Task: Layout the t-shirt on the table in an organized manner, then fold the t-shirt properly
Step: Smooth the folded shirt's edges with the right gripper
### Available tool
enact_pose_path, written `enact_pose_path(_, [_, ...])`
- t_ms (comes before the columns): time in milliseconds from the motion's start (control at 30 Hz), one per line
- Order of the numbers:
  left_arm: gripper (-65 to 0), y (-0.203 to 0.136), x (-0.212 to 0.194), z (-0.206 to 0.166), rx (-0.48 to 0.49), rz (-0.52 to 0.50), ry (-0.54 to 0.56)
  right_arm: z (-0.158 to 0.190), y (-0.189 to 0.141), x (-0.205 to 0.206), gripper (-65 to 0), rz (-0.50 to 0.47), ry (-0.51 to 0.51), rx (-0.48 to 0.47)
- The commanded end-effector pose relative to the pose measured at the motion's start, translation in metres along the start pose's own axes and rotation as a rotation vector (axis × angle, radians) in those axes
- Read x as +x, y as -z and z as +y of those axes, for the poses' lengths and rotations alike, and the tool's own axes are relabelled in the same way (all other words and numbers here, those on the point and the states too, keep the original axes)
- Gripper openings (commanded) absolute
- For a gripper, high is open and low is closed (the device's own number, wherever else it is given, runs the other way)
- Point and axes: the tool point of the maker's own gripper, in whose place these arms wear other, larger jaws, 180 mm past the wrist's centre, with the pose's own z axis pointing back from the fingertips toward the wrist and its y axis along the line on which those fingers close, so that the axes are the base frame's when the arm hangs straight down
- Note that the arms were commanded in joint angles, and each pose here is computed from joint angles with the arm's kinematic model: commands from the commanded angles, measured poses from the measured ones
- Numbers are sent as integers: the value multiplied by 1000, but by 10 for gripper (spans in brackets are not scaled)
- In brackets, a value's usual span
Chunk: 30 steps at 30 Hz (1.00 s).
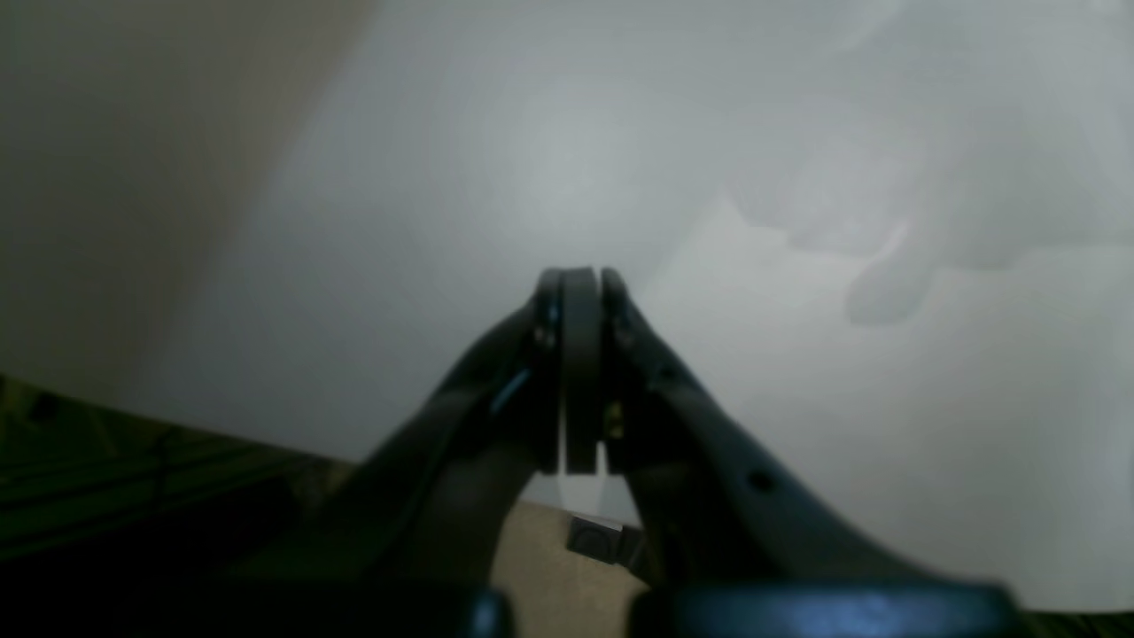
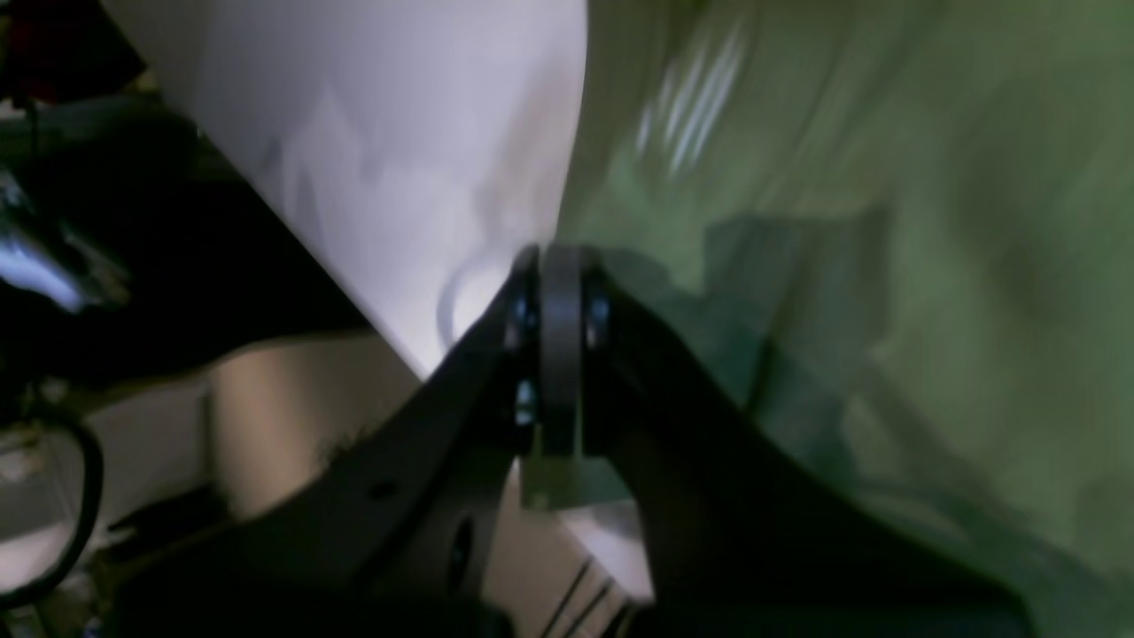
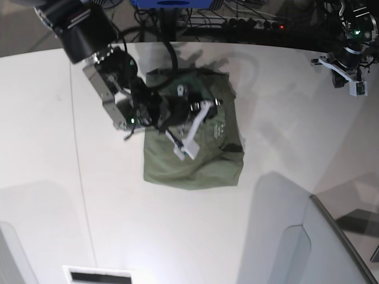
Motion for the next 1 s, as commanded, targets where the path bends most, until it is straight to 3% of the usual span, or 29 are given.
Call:
enact_pose_path(0, [-650, 0, 16, 5, 12, -48, 8, 12, -3, 15, -650, -45, -18, 31])
enact_pose_path(400, [-650, 1, 21, 8, 14, -55, 18, -15, 14, -4, -650, 14, 28, -31])
enact_pose_path(567, [-650, 8, 24, -27, -90, -45, 98, -18, 34, -13, -650, 78, 76, -36])
enact_pose_path(667, [-650, 12, 29, -51, -145, -58, 102, -12, 34, -5, -650, 69, 64, -26])
enact_pose_path(800, [-650, 14, 33, -88, -217, -74, 86, -12, 5, 24, -650, -10, -12, -29])
enact_pose_path(967, [-650, -5, 48, -129, -291, -134, 67, -25, -47, 27, -650, -93, -69, -66])
